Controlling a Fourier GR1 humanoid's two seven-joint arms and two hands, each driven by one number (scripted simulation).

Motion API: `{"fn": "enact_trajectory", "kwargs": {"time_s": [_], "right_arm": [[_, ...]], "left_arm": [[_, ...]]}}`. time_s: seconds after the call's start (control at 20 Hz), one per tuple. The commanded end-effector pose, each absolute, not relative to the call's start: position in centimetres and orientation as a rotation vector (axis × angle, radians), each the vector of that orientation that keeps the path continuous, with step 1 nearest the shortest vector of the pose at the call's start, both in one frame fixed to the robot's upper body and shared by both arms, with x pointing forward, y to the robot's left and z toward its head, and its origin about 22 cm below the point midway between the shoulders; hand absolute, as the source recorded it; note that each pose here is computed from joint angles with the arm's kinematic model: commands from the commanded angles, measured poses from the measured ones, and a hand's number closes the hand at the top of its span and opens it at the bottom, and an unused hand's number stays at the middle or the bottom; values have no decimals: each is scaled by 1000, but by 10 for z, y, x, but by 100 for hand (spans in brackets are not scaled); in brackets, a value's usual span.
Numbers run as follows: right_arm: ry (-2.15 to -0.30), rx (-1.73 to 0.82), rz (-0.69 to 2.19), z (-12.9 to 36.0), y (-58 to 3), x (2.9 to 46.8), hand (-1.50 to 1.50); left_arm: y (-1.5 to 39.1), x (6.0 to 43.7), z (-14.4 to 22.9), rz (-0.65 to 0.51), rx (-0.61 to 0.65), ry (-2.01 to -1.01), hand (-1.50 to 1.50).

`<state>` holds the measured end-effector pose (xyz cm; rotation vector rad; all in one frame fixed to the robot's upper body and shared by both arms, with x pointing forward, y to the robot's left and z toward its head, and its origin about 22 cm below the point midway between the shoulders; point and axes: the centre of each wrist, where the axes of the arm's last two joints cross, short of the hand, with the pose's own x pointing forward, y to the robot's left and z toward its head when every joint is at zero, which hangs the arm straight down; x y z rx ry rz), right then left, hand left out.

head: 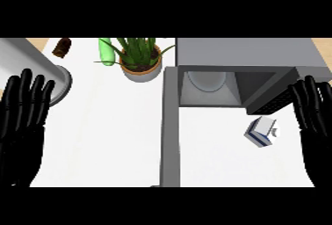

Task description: Pick up the milk, place it into the microwave and close the microwave

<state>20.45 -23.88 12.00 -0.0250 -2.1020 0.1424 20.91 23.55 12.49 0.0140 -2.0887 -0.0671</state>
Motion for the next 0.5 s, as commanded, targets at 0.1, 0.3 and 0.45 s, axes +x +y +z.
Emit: {"fn": "enact_trajectory", "kwargs": {"time_s": [0.1,0.3,0.45], "right_arm": [[-2084,-149,88,110,-254,230,-150],[-1997,-120,-124,122,-266,257,-150],[-2004,-165,-157,110,-272,264,-150]], "left_arm": [[256,234,128,-126,-18,-2088,-150],[257,240,130,-87,-74,-1972,-150],[264,232,127,-45,-92,-1972,-150]]}}
